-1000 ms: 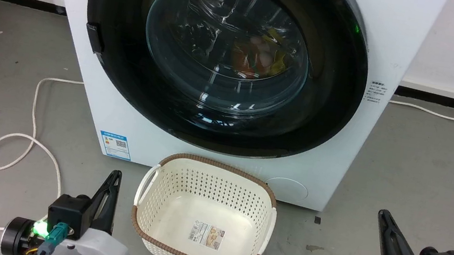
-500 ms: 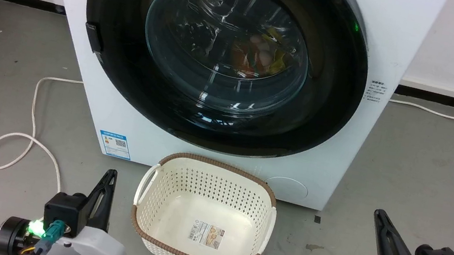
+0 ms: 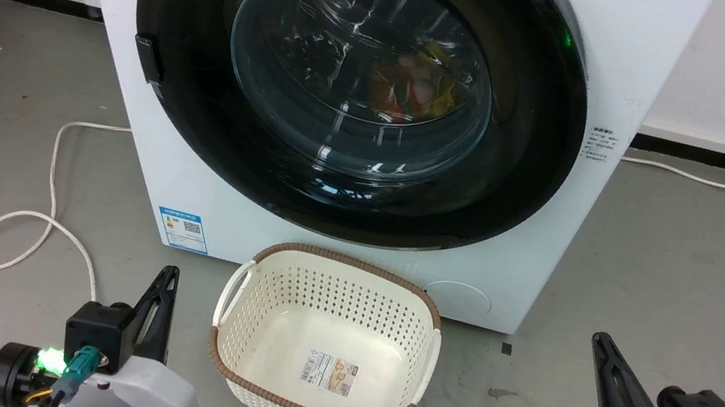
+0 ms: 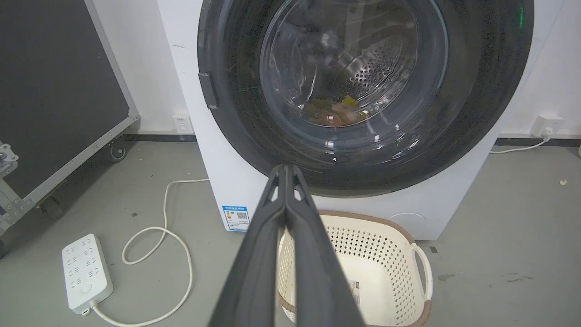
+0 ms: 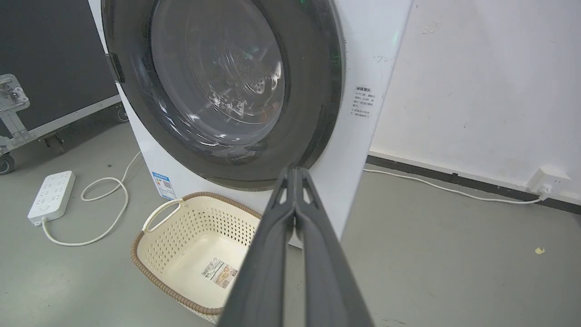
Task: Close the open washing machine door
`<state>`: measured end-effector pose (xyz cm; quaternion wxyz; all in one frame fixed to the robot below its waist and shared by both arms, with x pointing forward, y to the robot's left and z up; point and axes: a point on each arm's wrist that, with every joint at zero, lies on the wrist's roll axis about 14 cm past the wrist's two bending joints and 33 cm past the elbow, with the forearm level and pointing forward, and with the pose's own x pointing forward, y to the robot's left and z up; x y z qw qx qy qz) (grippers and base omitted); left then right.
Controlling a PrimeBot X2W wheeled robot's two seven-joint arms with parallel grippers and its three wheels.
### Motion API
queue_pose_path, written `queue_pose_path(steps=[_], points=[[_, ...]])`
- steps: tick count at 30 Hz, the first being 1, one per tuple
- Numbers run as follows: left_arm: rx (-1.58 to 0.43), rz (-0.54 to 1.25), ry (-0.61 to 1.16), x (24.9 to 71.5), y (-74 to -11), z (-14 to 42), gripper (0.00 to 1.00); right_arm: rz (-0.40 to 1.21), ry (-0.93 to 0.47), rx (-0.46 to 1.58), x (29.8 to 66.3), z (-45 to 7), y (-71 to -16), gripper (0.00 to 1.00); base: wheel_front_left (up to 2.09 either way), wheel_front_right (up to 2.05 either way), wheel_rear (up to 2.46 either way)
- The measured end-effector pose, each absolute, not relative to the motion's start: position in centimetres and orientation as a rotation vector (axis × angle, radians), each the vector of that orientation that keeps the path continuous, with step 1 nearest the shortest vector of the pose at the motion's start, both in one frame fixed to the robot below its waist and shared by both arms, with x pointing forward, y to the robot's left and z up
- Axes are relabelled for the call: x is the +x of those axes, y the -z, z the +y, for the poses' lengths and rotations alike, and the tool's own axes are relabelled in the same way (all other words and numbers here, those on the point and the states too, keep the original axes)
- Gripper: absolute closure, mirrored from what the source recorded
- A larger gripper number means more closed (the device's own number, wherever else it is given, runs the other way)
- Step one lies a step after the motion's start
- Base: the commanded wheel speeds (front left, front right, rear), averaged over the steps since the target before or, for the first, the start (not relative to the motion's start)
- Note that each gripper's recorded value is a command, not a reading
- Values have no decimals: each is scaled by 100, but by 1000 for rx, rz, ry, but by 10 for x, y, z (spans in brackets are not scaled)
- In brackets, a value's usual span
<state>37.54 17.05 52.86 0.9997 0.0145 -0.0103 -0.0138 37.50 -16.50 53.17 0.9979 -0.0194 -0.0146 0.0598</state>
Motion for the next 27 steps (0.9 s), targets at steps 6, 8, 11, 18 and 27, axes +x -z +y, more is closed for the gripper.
queue_pose_path(steps=[6,8,11,18,27], points=[[31,-20,24,376,-530,172,100,-22,-123,-44,375,-164,-531,100,0,0,0],[35,-18,23,376,-530,172,100,-18,-124,-46,375,-163,-531,100,0,0,0],[39,-17,19,376,-531,173,100,-14,-126,-47,375,-163,-531,100,0,0,0],[46,-10,7,376,-531,176,100,-8,-131,-49,375,-161,-531,100,0,0,0],[46,-9,5,376,-531,176,100,-9,-132,-48,375,-160,-531,100,0,0,0]])
